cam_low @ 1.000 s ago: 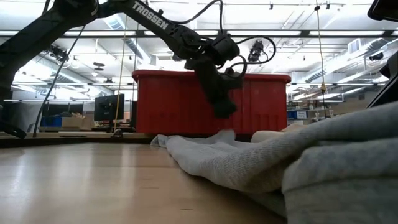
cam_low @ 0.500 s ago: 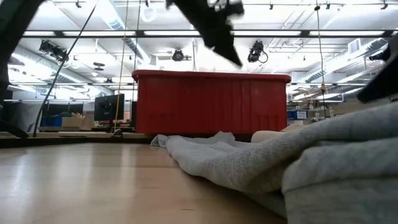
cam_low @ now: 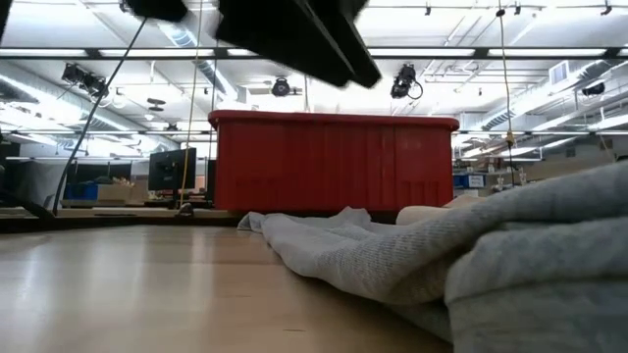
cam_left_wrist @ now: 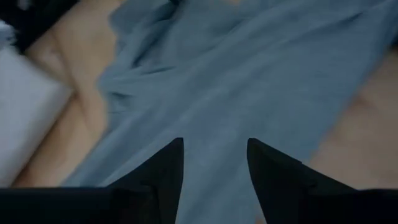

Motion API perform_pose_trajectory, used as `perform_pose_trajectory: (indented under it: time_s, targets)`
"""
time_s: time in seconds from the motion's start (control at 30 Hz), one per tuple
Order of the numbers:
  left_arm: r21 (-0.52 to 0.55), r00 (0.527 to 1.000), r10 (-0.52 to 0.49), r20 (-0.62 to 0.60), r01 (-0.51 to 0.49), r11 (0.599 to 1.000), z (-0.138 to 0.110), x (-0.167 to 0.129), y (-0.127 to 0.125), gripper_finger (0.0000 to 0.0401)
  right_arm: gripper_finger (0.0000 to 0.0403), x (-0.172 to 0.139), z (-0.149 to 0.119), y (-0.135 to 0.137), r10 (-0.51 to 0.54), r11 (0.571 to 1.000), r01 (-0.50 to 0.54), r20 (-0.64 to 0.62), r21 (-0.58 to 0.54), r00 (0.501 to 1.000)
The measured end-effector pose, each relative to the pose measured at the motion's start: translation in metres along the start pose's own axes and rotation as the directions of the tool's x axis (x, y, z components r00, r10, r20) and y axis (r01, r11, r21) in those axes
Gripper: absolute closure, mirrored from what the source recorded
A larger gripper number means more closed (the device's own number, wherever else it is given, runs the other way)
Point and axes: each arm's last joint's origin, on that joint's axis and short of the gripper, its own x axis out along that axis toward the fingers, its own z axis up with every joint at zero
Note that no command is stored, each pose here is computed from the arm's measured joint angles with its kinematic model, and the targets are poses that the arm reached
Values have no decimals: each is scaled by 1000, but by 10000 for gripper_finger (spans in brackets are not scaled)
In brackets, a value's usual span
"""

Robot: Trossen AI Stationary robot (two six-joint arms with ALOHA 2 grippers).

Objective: Fold Laundry from Bin
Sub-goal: Fold the gray shirt

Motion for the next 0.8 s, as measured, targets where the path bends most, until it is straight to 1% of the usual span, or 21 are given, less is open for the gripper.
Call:
perform_pose_trajectory:
  time_s: [0.03, 0.1, 0.17, 0.23, 0.37, 0.43, 0.5, 0.57, 0.63, 0.7, 0.73, 0.8]
  targets:
    - [-9, 1000, -5, 8, 5, 1000, 3, -2, -8, 218, 336, -2, -1, -2, 12, 999, -11, -45, 30, 999]
    - [-35, 999, -22, 25, 23, 999, 8, -5, -21, 218, 336, -6, -2, -4, 16, 997, -10, -78, 73, 997]
    - [-64, 999, -38, 29, 40, 997, 10, -5, -31, 218, 336, -8, -4, -5, 2, 998, 4, -83, 70, 997]
    - [-93, 998, -46, 33, 49, 994, 12, -6, -36, 218, 336, -7, -5, -5, -5, 998, 10, -98, 59, 995]
    - [-161, 997, -42, 62, 52, 986, 14, 2, -40, 218, 336, -6, -5, -9, 6, 998, 6, -180, 66, 984]
    - [-195, 995, -33, 99, 52, 979, 17, 7, -42, 218, 336, -5, -2, -10, -1, 996, 16, -169, 87, 986]
    - [-202, 994, -33, 101, 52, 978, 16, 10, -43, 218, 336, -5, 0, -12, -28, 993, 43, -133, 112, 991]
    - [-217, 993, -29, 115, 54, 975, 17, 12, -43, 218, 336, -5, -1, -13, -49, 989, 66, -125, 130, 991]
    - [-243, 992, -28, 126, 58, 968, 18, 13, -44, 218, 336, -6, -8, -16, -110, 984, 124, -112, 131, 988]
    - [-275, 991, -29, 129, 64, 959, 19, 13, -45, 218, 336, -4, -16, -18, -142, 978, 153, -86, 145, 986]
    - [-294, 991, -29, 132, 67, 953, 19, 13, -46, 218, 336, -2, -22, -20, -145, 975, 162, -114, 152, 983]
    - [-326, 989, -31, 141, 76, 942, 20, 12, -48, 218, 337, 1, -36, -26, -157, 962, 200, -223, 186, 962]
